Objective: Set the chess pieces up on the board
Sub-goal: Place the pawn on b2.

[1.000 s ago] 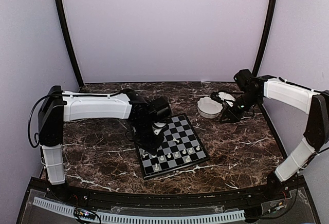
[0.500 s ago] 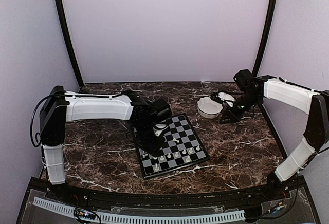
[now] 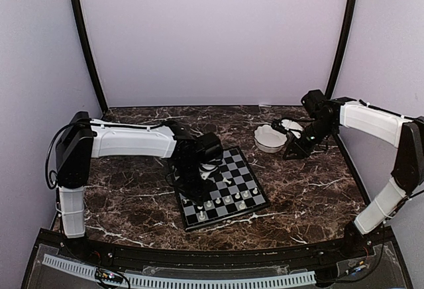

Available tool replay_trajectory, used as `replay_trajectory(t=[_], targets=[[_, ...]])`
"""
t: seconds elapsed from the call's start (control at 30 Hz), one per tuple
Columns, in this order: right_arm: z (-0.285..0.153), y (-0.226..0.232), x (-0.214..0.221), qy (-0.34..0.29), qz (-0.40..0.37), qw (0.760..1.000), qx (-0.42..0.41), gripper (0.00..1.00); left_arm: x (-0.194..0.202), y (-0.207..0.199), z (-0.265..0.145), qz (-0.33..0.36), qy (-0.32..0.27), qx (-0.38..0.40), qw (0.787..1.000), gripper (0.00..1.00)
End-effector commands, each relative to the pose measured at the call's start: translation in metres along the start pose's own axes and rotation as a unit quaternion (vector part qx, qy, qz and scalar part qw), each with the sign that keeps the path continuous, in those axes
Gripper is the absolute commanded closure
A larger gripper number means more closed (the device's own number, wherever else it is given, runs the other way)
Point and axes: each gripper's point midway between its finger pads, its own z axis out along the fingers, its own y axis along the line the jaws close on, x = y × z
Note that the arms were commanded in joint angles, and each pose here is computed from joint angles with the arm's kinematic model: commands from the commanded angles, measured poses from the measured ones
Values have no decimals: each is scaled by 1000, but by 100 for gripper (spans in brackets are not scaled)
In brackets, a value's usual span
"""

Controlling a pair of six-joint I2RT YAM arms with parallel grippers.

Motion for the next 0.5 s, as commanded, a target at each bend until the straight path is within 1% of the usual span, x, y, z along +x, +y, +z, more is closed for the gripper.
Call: replay_trajectory(t=[0.0,0.13,0.47], targets=[[-2,3,2,0,-7,1000,2,69,3,-4,-1,6,9,4,1000,100],[-2,3,1,1,-8,1000,2,69,3,-3,1,5,11,-1,1000,97],[1,1,1,3,-8,1000,2,69,4,-1,-1,12,13,-9,1000,79]])
